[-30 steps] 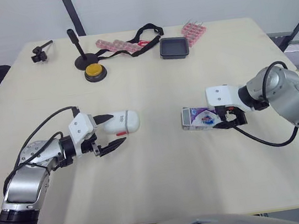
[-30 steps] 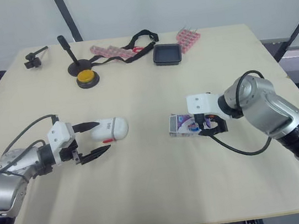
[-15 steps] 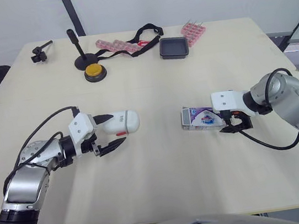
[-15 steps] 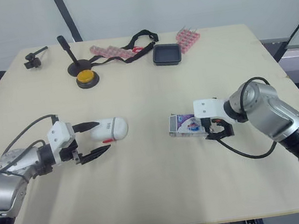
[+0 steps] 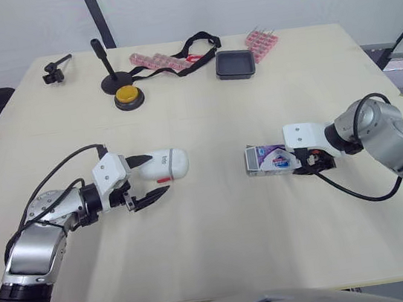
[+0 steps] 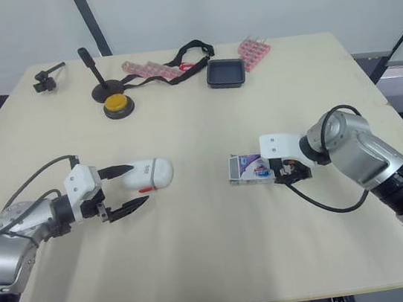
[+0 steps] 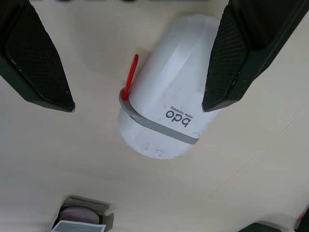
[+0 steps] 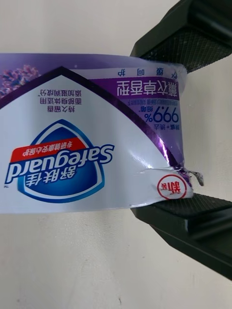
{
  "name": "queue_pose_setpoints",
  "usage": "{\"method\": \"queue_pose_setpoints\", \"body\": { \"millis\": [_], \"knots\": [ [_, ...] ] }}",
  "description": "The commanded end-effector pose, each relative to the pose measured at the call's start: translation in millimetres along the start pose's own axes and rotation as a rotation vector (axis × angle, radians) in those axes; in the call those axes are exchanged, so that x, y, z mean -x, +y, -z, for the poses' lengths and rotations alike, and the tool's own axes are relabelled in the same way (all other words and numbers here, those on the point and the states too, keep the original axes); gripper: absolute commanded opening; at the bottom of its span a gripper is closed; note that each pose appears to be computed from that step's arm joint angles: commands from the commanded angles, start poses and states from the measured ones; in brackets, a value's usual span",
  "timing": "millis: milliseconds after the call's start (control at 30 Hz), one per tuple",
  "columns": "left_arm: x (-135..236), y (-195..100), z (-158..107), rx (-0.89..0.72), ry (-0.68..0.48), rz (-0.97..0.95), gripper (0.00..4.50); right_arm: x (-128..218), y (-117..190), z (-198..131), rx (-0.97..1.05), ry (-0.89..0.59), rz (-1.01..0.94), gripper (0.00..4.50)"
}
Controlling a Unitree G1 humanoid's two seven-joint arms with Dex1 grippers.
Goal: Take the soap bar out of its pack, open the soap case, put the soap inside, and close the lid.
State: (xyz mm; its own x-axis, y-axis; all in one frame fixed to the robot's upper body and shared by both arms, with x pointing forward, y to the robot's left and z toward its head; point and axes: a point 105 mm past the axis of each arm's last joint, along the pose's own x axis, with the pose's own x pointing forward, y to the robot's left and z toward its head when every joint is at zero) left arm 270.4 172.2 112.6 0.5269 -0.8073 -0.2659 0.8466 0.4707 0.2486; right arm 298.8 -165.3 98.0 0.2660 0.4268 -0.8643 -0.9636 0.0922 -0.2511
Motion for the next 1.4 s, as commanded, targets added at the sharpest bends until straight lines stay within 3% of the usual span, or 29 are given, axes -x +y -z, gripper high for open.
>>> {"method": "queue_pose_setpoints", "body": {
  "millis": [33,200,233,367,867,1067,1400],
  "knots": [
    [2,2,-7,-0.039,-0.012,-0.012,4.50,11,-5,1,0.024,0.015,0.031,3.30],
    [0,2,-7,-0.039,-0.015,-0.013,4.50,15,-6,-2,0.030,0.008,0.027,3.30],
    [0,2,-7,-0.039,-0.016,-0.013,4.50,15,-5,-1,0.031,0.010,0.025,2.72],
    [0,2,-7,-0.038,-0.019,-0.013,4.50,14,-6,-2,0.018,0.008,0.031,1.67],
    [-2,2,-7,-0.040,-0.022,-0.010,4.50,50,-28,-42,0.135,0.006,0.158,1.67],
    [-3,0,-7,-0.038,-0.027,-0.002,4.50,47,-20,-30,0.177,0.117,0.121,1.67],
    [-2,0,-6,-0.036,-0.025,0.004,4.50,45,-17,-22,0.188,0.166,0.090,1.67]
  ]
}}
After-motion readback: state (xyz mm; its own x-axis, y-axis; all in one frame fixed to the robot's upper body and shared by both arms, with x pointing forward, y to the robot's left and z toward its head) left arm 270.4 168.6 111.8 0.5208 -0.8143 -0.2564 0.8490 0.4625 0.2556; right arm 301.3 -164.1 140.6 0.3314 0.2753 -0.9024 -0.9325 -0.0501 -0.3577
